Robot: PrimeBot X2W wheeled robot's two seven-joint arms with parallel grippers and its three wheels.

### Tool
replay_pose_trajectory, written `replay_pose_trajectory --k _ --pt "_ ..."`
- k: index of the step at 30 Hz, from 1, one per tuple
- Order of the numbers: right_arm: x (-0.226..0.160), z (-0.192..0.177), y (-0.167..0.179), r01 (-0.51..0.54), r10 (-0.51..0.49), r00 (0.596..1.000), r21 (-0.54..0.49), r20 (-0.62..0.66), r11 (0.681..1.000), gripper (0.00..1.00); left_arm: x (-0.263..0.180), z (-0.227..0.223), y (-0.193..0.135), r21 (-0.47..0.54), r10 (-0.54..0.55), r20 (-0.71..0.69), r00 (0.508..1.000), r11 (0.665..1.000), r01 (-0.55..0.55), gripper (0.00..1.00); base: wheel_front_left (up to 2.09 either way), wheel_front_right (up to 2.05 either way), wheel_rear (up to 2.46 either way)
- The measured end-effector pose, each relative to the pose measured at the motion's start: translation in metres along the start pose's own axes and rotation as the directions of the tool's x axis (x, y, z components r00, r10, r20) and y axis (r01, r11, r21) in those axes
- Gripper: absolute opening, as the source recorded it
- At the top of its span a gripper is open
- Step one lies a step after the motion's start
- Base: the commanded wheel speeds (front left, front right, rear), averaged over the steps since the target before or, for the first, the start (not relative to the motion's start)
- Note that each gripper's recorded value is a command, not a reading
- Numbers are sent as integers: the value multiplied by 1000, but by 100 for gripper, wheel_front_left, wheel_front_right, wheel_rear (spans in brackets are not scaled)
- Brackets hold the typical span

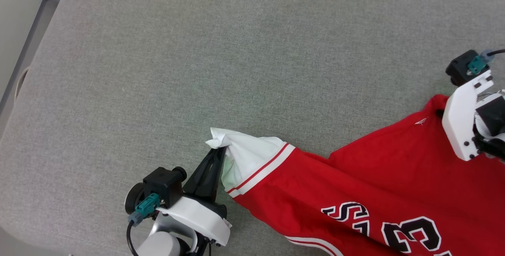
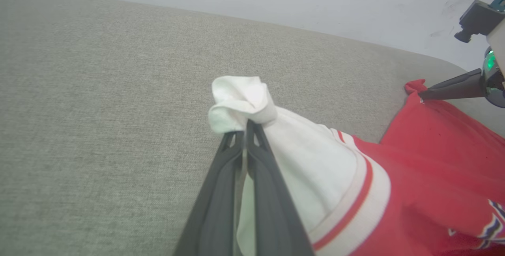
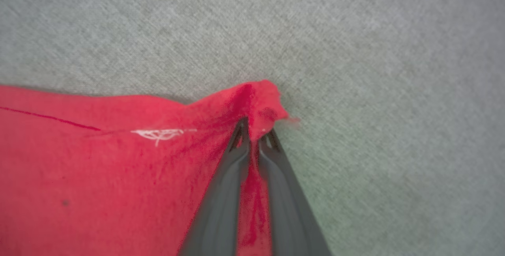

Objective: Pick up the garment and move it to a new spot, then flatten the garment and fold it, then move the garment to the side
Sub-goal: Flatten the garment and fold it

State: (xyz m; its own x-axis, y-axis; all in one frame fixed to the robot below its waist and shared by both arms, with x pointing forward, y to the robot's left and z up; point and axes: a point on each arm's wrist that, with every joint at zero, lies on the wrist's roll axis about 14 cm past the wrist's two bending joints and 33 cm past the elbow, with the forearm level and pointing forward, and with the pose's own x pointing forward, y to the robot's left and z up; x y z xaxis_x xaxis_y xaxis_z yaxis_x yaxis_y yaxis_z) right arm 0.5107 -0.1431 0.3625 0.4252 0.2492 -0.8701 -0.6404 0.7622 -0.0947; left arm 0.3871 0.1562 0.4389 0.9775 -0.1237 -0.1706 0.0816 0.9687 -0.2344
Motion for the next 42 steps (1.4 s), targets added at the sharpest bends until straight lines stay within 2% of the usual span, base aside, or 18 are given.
replay_pose_trajectory --k 7,12,15,22,30,34,37,42 --pt "-25 25 2 10 -12 987 16 161 1000 0 -5 13 3 36 -12 30 999 999 11 0 0 0 0" --pt "-65 58 -12 48 -58 939 39 340 998 0 -9 31 -1 86 -52 61 997 995 46 0 0 0 0" --pt "-91 70 -22 84 -98 894 51 436 995 0 -8 48 -6 122 -85 91 992 990 74 0 0 0 0" --pt "-151 102 -35 133 -158 761 86 629 987 0 2 109 -15 236 -160 200 967 965 111 0 0 0 0" --pt "-217 133 -48 182 -204 600 116 774 976 0 17 197 -40 368 -274 342 899 919 140 0 0 0 0" --pt "-240 149 -57 201 -220 534 130 817 971 0 28 233 -49 420 -313 384 869 897 137 0 0 0 0" --pt "-253 161 -66 227 -236 498 137 835 964 0 39 257 -56 444 -337 412 846 886 137 0 0 0 0" --pt "-261 179 -84 255 -264 468 157 843 954 0 65 283 -65 474 -364 424 829 870 139 0 0 0 0"
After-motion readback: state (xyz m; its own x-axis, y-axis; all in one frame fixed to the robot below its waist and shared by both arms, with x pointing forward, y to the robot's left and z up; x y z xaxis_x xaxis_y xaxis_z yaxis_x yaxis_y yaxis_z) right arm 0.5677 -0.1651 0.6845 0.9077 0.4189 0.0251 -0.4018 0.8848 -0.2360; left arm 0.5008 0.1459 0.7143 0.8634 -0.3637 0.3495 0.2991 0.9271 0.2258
